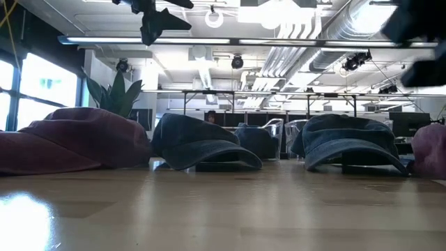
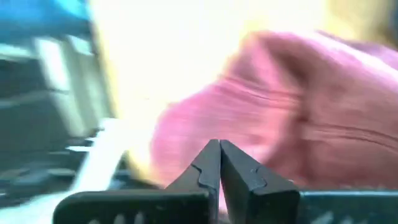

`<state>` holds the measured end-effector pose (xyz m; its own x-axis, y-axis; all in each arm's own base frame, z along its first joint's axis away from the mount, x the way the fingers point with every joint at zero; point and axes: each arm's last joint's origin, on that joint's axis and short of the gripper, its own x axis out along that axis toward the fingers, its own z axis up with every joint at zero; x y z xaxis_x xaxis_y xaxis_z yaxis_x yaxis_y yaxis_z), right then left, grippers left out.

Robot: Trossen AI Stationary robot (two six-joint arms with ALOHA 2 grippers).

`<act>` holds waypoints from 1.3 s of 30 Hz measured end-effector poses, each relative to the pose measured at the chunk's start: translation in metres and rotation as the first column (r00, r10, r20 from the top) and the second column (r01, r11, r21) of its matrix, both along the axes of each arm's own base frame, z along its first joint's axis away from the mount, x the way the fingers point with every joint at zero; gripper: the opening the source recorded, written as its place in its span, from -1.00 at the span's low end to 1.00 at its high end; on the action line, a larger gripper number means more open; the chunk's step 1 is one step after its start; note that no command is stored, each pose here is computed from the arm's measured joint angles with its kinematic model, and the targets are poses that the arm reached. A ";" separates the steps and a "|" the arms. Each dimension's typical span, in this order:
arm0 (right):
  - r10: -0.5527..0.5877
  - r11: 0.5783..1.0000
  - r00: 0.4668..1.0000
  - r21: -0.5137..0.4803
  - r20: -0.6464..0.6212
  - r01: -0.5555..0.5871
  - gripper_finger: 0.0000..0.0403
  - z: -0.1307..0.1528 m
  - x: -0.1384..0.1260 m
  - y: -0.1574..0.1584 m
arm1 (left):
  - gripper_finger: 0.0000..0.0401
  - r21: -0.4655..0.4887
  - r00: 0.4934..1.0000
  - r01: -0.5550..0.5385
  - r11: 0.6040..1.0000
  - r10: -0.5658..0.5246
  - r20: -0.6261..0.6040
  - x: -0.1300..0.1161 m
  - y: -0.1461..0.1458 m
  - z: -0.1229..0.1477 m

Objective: Pick & Place hat
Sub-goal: Put the right red cap into the right transparent bin

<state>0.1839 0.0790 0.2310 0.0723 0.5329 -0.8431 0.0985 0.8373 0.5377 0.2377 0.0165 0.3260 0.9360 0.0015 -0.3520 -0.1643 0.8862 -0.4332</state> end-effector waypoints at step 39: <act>0.215 0.822 0.966 -0.507 -0.146 -0.260 -0.29 -0.108 -0.005 0.028 | -0.04 0.000 0.999 0.022 1.000 -0.022 0.032 0.001 -0.001 0.003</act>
<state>0.1790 0.1073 0.1232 -0.0781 0.0082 -0.9969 -0.1165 0.9930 0.0173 0.2386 0.0160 0.3289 0.9465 -0.0197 -0.3221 -0.1307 0.8893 -0.4383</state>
